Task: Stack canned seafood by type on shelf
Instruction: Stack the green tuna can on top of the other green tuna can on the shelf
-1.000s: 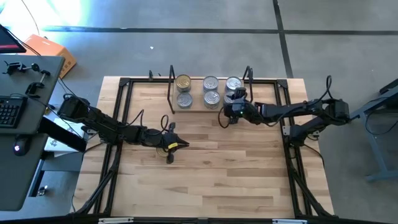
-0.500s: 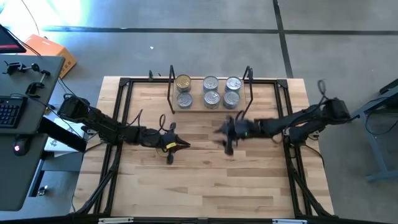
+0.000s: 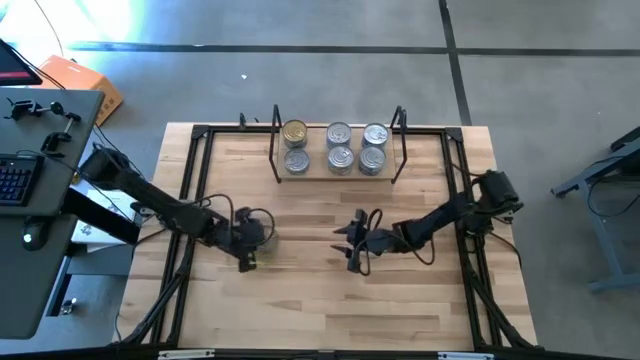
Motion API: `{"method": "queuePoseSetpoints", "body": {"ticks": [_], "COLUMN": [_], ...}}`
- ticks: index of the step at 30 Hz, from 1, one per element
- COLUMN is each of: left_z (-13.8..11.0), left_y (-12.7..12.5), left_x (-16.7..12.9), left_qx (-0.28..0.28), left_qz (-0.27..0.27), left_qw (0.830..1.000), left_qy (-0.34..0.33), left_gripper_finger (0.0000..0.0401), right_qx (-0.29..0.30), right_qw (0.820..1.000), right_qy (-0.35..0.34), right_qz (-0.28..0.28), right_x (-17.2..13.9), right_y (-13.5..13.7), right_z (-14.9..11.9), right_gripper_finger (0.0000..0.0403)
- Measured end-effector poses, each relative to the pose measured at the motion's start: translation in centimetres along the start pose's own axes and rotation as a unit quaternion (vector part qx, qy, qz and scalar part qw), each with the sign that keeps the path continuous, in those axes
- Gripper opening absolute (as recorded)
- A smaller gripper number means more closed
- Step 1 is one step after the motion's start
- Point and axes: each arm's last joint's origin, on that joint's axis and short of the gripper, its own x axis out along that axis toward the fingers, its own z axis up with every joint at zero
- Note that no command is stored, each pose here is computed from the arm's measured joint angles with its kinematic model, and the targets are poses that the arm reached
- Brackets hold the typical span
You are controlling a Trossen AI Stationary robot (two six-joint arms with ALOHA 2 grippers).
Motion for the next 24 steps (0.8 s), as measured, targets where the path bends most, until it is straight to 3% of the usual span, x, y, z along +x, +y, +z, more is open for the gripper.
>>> {"method": "queuePoseSetpoints", "body": {"ticks": [3,6,10,18,24], "left_z": [-1.6,-3.0,-3.3,-1.1,3.1], "left_y": [0.7,1.4,1.1,1.0,1.7], "left_x": [-0.9,-1.3,-1.2,2.9,6.6], "left_qx": [-0.076,-0.160,-0.192,-0.155,-0.049], "left_qz": [0.045,0.098,0.094,0.038,0.035], "left_qw": [0.994,0.975,0.968,0.986,0.980], "left_qy": [0.069,0.121,0.130,-0.055,-0.189], "left_gripper_finger": [0.0023,0.0023,0.0023,0.0023,0.0023], "right_qx": [0.003,0.017,0.023,0.034,0.032], "right_qw": [1.000,1.000,0.999,0.999,0.999], "right_qy": [0.002,0.005,0.007,-0.008,-0.009], "right_qz": [-0.010,-0.020,-0.031,-0.042,-0.040], "right_x": [0.7,1.1,1.4,1.7,1.7], "right_y": [-0.5,-1.0,-1.8,-2.7,-2.6], "right_z": [-0.6,-0.9,-0.8,-0.4,-0.4], "right_gripper_finger": [0.0199,0.0199,0.0199,0.0199,0.0199]}}
